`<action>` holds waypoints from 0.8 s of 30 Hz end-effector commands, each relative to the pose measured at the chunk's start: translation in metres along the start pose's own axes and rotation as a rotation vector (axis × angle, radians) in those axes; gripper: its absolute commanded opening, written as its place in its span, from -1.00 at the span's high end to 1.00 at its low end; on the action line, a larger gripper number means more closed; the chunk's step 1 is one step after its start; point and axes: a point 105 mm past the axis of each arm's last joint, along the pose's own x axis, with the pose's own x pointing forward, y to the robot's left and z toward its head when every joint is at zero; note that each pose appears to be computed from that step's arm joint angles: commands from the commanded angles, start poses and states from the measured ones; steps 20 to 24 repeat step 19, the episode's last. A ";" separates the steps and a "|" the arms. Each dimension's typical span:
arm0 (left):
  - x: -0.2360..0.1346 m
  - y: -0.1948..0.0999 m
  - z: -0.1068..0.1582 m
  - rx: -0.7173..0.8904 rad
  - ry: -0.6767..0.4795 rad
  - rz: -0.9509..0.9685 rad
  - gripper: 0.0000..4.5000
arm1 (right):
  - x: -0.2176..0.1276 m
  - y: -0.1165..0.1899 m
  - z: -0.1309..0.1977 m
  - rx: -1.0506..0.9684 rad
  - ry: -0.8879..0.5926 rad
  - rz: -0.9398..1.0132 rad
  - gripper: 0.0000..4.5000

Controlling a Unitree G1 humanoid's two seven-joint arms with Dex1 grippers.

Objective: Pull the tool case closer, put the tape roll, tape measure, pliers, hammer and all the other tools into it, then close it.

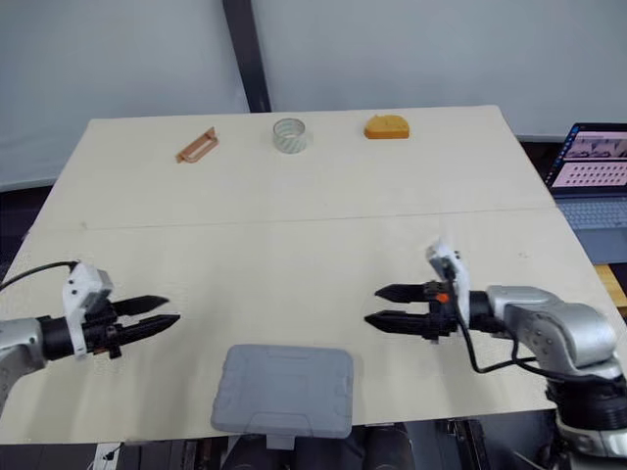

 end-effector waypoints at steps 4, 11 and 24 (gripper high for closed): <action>-0.035 0.041 -0.006 0.040 0.002 0.176 -0.98 | -0.072 -0.045 -0.030 -0.085 0.048 -0.339 -1.00; -0.042 0.053 -0.014 0.062 0.028 0.208 -0.98 | -0.093 -0.056 -0.043 -0.091 0.064 -0.407 -1.00; -0.042 0.056 -0.020 0.040 0.026 0.203 -0.98 | -0.097 -0.059 -0.051 -0.091 0.076 -0.406 -1.00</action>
